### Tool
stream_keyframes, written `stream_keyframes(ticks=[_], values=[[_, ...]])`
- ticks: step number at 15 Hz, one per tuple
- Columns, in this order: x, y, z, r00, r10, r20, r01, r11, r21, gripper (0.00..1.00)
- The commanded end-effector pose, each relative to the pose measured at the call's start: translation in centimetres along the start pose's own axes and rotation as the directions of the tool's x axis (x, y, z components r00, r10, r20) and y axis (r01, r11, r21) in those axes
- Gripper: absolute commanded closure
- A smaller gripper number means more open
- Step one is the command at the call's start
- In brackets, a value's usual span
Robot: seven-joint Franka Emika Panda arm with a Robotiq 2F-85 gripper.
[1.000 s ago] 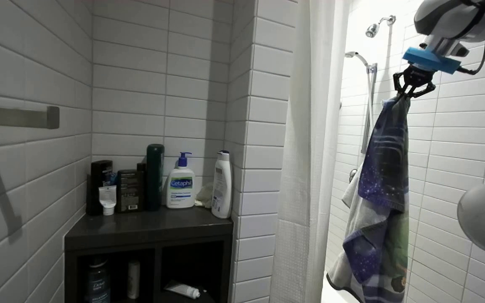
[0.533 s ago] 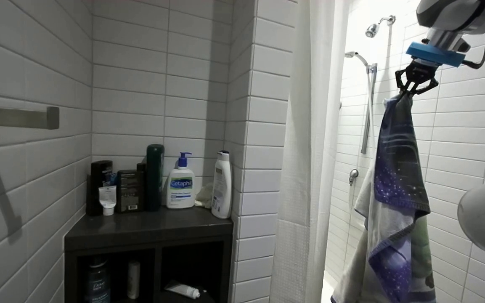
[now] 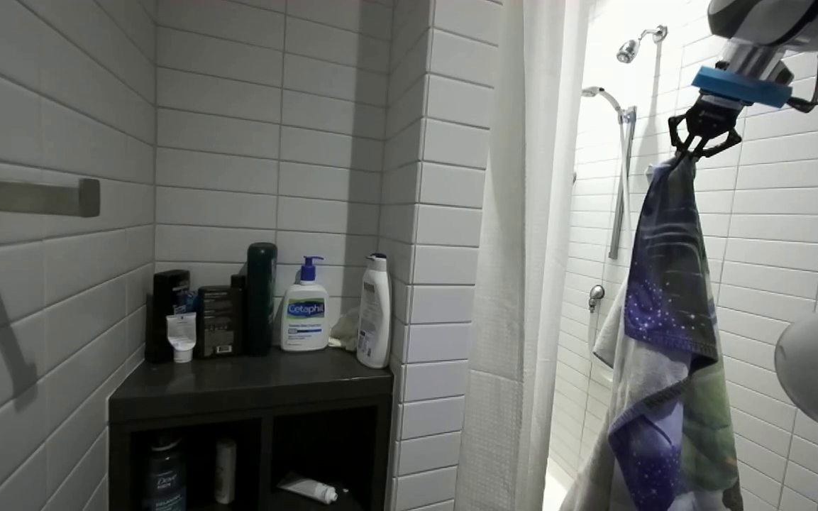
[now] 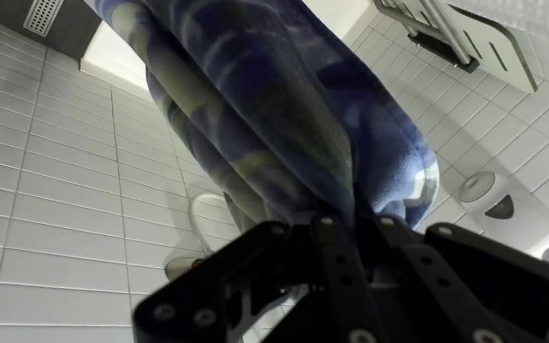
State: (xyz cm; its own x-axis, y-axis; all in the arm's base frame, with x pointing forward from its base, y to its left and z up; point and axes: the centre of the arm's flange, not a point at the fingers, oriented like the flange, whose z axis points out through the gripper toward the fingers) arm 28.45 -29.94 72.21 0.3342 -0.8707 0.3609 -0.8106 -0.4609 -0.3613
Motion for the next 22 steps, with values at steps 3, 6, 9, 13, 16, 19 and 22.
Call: stream_keyframes(ticks=[3,6,9,13,16,19,22], values=[[1.0,-0.58,-1.25,1.0,-0.017,0.026,0.016,0.999,0.043,0.97],[1.02,-0.58,-1.24,0.999,-0.017,0.033,0.016,0.999,0.046,0.97],[0.95,-0.53,-1.25,0.999,-0.025,0.035,0.023,0.999,0.047,0.97],[1.02,-0.49,-1.28,0.999,-0.029,0.037,0.027,0.999,0.043,0.97],[1.06,-0.49,-1.19,0.999,-0.033,0.038,0.031,0.999,0.039,0.97],[1.09,-0.42,-1.13,0.998,-0.039,0.043,0.038,0.999,0.035,0.97],[1.01,-0.34,-1.08,0.997,-0.046,0.054,0.044,0.998,0.036,0.97]])
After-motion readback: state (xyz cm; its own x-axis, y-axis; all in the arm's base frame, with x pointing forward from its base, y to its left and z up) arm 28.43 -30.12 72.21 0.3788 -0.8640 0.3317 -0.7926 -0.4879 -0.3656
